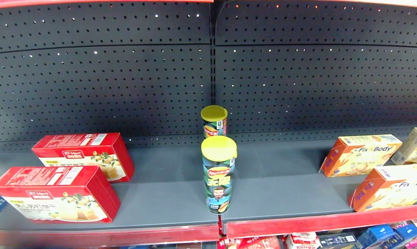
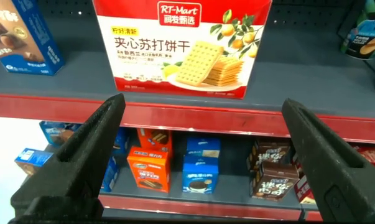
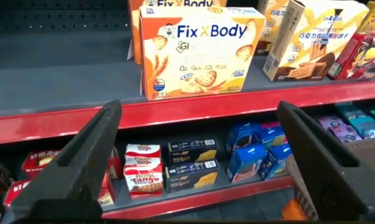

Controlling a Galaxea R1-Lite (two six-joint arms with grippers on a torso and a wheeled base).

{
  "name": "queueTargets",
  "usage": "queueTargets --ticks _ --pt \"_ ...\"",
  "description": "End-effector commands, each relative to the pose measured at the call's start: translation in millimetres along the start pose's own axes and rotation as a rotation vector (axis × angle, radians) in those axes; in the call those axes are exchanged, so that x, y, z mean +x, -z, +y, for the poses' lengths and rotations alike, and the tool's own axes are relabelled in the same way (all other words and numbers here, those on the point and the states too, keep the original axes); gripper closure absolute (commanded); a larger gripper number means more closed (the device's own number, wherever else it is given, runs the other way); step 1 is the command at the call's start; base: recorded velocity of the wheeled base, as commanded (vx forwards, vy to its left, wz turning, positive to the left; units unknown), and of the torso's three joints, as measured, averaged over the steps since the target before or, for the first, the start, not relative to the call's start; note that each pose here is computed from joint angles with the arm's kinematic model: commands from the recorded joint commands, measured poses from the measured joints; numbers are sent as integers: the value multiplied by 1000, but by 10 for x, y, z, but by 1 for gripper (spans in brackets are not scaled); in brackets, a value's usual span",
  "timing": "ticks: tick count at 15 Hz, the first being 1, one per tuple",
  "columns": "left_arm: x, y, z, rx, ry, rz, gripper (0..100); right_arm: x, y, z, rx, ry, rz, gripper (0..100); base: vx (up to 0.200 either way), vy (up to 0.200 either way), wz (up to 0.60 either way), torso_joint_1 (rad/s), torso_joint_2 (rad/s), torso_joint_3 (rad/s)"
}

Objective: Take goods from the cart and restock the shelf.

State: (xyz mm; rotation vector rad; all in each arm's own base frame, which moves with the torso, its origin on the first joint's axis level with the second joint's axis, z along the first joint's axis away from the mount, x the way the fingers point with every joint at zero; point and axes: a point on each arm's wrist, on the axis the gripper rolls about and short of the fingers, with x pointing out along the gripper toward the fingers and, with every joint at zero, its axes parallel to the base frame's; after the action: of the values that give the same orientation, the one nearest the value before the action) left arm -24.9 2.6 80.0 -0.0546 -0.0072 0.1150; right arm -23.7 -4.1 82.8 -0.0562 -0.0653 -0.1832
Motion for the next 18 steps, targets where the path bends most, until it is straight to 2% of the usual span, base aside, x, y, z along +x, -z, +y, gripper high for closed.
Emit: queueTargets --ticks 1,6,9,12,18 --pt "1 0 0 -1 0 1 0 2 -2 0 8 3 1 0 0 0 600 2 -2 2" --pt "1 0 0 1 2 1 0 2 -2 3 26 -11 0 0 0 0 0 0 0 0" --pt "1 0 0 1 2 1 0 1 -2 24 33 -106 -3 0 0 0 0 0 0 0" --pt "1 0 -1 -1 0 1 0 -21 -3 59 65 -279 33 0 0 0 0 0 0 0" --pt "1 0 0 1 2 1 0 -22 -2 64 62 -296 33 0 0 0 0 0 0 0"
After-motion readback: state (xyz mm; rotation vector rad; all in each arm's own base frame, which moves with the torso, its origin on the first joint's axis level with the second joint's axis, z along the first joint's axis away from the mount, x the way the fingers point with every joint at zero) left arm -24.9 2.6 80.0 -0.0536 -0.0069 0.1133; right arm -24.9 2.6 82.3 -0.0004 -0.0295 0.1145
